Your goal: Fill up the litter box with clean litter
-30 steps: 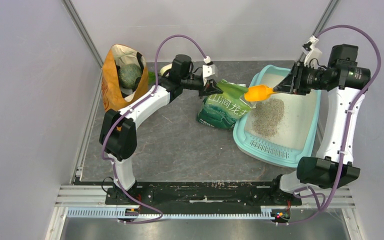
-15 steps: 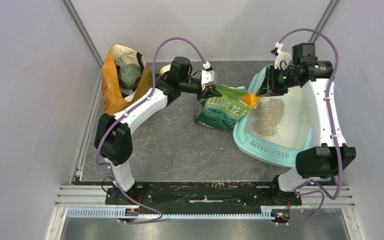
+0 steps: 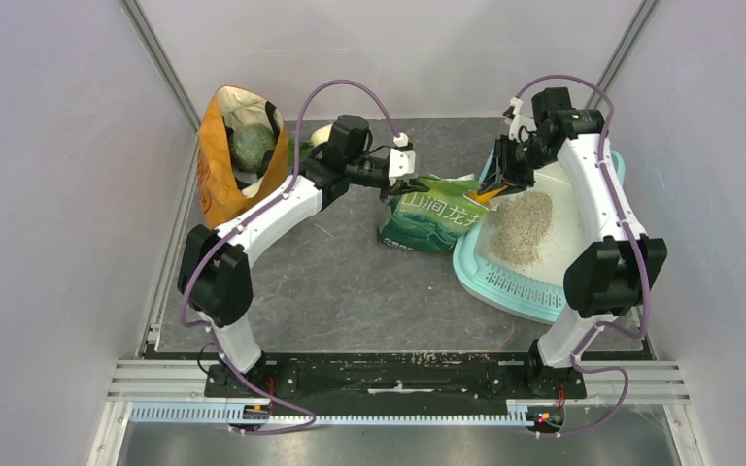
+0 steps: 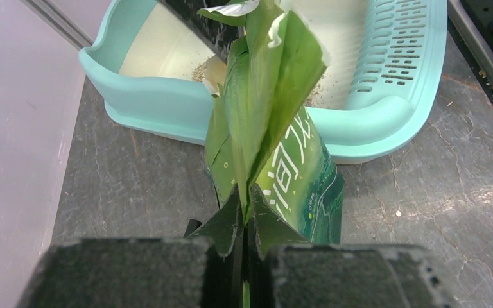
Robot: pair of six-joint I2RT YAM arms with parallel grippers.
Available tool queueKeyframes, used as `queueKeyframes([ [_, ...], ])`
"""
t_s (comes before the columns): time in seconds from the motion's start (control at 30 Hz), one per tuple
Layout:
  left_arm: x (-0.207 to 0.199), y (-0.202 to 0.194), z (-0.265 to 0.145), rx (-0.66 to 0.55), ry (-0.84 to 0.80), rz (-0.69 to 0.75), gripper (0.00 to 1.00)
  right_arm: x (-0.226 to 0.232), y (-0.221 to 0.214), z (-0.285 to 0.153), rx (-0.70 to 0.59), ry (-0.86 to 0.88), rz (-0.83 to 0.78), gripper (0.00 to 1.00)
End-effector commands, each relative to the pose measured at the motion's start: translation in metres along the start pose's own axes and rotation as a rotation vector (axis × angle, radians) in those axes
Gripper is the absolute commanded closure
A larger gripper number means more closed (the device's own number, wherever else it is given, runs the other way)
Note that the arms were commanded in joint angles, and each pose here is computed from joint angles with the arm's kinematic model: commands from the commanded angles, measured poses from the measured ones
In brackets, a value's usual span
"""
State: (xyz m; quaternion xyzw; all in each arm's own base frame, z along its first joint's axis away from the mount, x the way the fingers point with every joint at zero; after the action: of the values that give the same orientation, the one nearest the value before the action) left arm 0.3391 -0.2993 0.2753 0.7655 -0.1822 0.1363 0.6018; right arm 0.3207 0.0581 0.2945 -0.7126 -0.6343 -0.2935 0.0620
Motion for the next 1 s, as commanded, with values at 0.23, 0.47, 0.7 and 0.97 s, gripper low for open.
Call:
queueKeyframes([
  [0.23,0.011,0.063,-0.013,-0.127,0.035,0.294,0.98,-0.003,-0.007,0.039,0.119,-0.121,0.026,1.0],
  [0.47,0.009,0.061,-0.01,-0.121,0.036,0.304,0.98,0.008,-0.015,0.074,0.099,-0.158,-0.077,1.0],
  [0.7,0.009,0.054,-0.007,-0.115,0.037,0.276,0.98,0.016,-0.036,0.101,0.142,0.045,-0.051,1.0],
  [0.97,0.006,0.047,-0.005,-0.104,0.035,0.238,0.98,0.029,-0.032,0.094,0.077,0.375,-0.024,1.0],
])
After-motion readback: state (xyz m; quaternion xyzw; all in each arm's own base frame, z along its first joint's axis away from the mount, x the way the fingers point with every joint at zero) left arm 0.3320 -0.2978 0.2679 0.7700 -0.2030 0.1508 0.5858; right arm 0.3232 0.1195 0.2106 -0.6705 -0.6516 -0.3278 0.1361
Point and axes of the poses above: each gripper's point midway between its finger pads, its own z axis out along the fingers, its own x axis along the line the jaws close on, y = z × x, the point moved 8 cm from there along -z, back along the fingers, and after that the axes turned 6 degrees about z, right-handed, at the moved point
